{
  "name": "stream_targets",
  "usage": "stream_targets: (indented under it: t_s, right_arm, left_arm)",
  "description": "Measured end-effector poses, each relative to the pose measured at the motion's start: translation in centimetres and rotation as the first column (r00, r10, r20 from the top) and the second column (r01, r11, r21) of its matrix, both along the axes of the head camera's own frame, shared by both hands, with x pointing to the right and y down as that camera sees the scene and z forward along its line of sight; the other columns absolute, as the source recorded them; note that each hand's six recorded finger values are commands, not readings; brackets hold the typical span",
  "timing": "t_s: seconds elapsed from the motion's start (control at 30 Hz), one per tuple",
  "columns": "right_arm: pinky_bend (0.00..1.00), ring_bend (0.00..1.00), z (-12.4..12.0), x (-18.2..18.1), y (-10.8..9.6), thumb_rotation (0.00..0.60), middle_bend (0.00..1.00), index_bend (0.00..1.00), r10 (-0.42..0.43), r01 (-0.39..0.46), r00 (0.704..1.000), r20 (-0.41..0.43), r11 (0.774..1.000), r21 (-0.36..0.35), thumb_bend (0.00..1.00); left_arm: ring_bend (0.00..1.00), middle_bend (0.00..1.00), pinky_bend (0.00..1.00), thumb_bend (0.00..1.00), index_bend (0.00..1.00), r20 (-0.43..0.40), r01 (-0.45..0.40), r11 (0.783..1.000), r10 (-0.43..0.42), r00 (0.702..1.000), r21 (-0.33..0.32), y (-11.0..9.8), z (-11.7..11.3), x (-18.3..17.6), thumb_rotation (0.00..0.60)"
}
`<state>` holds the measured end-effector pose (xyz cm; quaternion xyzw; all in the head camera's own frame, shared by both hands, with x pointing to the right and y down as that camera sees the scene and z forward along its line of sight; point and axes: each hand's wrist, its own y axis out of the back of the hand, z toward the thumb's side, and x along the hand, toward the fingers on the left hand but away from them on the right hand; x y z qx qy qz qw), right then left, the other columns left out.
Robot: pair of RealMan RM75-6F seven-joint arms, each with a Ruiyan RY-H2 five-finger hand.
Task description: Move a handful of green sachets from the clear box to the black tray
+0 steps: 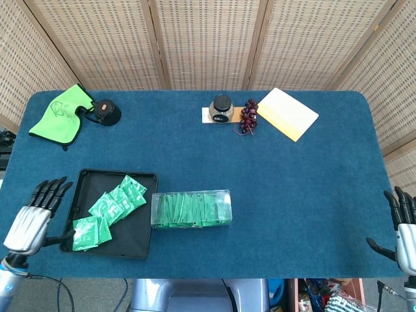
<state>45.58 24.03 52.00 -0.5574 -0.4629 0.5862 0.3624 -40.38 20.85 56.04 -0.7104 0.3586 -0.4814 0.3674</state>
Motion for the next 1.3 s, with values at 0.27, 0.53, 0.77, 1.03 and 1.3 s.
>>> stream_targets:
  t_s: [0.27,0.53,0.77,1.03,1.3]
  right_arm:
    - [0.00,0.00,0.5,0.8,-0.5,0.600,0.00,0.00,0.032,-0.033,0.999,-0.016,0.999,-0.013,0.00]
    - [0.00,0.00,1.4,1.3,-0.7,0.600,0.00,0.00,0.056,-0.058,0.997,-0.051,0.997,-0.041,0.00]
    - [0.00,0.00,2.0,2.0,-1.0,0.600,0.00,0.00,0.087,-0.092,0.993,-0.077,0.994,-0.054,0.00]
    - [0.00,0.00,2.4,3.0,-1.2,0.600,0.00,0.00,0.119,-0.125,0.988,-0.094,0.990,-0.064,0.00]
    - [0.00,0.00,2.7,3.3,-1.3,0.600,0.00,0.00,0.126,-0.134,0.987,-0.099,0.988,-0.074,0.00]
  left_arm:
    - [0.00,0.00,0.00,0.10,0.00,-0.083,-0.238,0.971,0.235,0.968,-0.028,-3.4,1.8,6.7,0.600]
    - [0.00,0.00,0.00,0.10,0.00,-0.163,-0.392,0.919,0.381,0.910,-0.036,-5.5,3.3,12.9,0.600]
    - [0.00,0.00,0.00,0.10,0.00,-0.233,-0.479,0.874,0.452,0.861,-0.074,-6.4,5.2,18.0,0.600]
    - [0.00,0.00,0.00,0.10,0.00,-0.276,-0.523,0.847,0.482,0.831,-0.096,-6.5,6.7,21.5,0.600]
    - [0.00,0.00,0.00,0.10,0.00,-0.271,-0.547,0.832,0.508,0.818,-0.093,-6.6,7.9,24.0,0.600]
